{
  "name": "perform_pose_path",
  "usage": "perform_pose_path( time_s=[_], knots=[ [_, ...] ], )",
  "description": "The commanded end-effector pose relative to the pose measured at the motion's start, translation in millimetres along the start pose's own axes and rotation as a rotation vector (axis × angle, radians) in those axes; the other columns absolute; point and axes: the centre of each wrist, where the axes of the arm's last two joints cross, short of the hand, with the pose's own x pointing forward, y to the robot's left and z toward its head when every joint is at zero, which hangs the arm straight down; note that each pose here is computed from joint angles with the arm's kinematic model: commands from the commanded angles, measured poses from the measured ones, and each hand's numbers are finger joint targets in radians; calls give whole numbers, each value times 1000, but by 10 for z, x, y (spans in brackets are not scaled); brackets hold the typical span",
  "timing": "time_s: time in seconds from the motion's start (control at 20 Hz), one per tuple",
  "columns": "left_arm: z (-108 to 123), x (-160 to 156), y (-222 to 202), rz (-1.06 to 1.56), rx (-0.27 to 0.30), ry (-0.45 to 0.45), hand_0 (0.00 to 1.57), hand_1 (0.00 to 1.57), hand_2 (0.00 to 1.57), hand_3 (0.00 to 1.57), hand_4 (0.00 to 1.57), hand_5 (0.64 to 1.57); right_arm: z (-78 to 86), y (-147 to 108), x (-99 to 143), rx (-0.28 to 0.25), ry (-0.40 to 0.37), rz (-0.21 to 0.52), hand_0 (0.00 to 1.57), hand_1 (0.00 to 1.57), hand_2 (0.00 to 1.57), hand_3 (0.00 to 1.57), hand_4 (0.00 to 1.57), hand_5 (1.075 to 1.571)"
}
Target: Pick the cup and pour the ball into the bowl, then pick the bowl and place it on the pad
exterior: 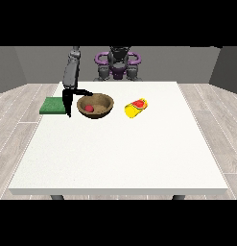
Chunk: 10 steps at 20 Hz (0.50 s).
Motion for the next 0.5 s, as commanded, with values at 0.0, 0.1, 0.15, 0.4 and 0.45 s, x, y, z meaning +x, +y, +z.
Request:
perform_pose_path(
  time_s=[0.0,0.1,0.15,0.4,0.45],
  knots=[
    [123,-118,13,14,-7,12,0,0,0,0,117,1568,27,-324,26,-33,37,-11,0,0,0,0,0,1569],
    [58,-74,-73,32,-22,11,0,0,0,0,90,1568,211,41,-314,-46,20,-21,0,0,0,0,0,1569],
    [-36,238,-162,-11,-37,-62,0,0,0,0,54,1568,65,-60,-159,-41,-29,-27,0,0,0,0,0,1568],
    [21,368,-126,-6,-30,-63,0,0,0,0,0,1569,20,-126,-137,-38,24,-45,0,0,0,0,0,1567],
    [-4,425,-172,-9,-46,-80,0,0,0,0,0,1569,-49,-85,-99,-75,24,-114,0,0,0,0,148,1571]
  ],
)
